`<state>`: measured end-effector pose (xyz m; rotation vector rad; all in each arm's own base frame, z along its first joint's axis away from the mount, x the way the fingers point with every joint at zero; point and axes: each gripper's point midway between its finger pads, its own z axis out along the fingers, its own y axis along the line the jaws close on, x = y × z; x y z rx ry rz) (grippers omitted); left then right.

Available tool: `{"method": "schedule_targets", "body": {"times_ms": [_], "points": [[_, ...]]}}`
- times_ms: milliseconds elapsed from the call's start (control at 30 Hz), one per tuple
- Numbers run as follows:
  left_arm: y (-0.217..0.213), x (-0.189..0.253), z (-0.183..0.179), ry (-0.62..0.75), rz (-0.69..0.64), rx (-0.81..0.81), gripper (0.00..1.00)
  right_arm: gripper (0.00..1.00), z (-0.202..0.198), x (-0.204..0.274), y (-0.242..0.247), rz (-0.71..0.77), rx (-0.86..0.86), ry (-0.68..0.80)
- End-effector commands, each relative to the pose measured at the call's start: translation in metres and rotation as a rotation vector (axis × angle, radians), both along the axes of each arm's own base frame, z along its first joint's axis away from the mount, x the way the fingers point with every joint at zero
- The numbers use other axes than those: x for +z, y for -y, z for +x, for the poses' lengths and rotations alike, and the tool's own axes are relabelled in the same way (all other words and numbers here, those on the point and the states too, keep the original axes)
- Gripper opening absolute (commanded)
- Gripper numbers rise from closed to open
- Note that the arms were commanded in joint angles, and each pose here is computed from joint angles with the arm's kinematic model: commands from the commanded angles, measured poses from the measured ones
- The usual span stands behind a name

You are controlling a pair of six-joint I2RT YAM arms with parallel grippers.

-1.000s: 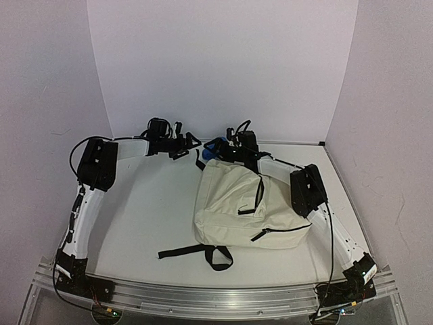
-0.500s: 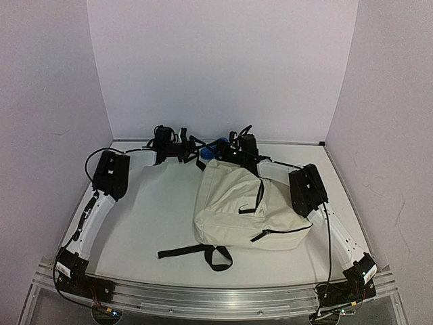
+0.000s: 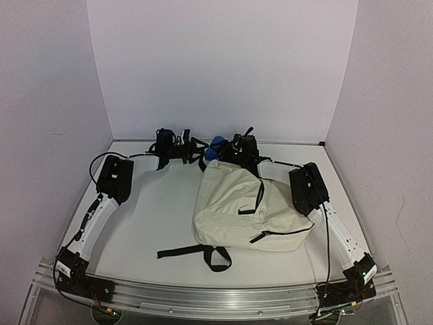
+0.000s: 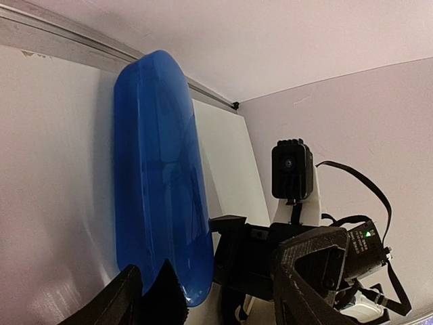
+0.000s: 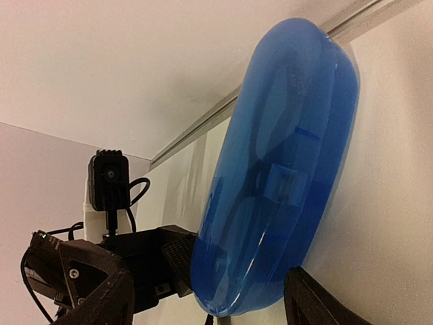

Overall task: Pack the student bag
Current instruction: Move the stationery to the center of the board.

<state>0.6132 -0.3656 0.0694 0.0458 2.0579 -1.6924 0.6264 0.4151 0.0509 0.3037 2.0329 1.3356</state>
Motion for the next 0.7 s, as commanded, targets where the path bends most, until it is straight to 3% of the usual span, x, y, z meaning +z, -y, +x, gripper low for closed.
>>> {"method": "schedule_targets", "body": {"times_ms": [0,333,667], "points": [[0.013,0.021,-0.008,0.063,-0.032,-0.039,0.66,0.71,-0.007,-0.058,0.007,-0.037,-0.032,-0.105],[0.027,0.027,-0.025,0.069,-0.046,-0.082,0.61,0.44,-0.020,-0.056,-0.011,-0.010,0.112,-0.083],[0.021,0.034,-0.052,0.075,-0.009,-0.084,0.58,0.37,-0.049,-0.033,-0.025,-0.024,0.294,-0.037]]}}
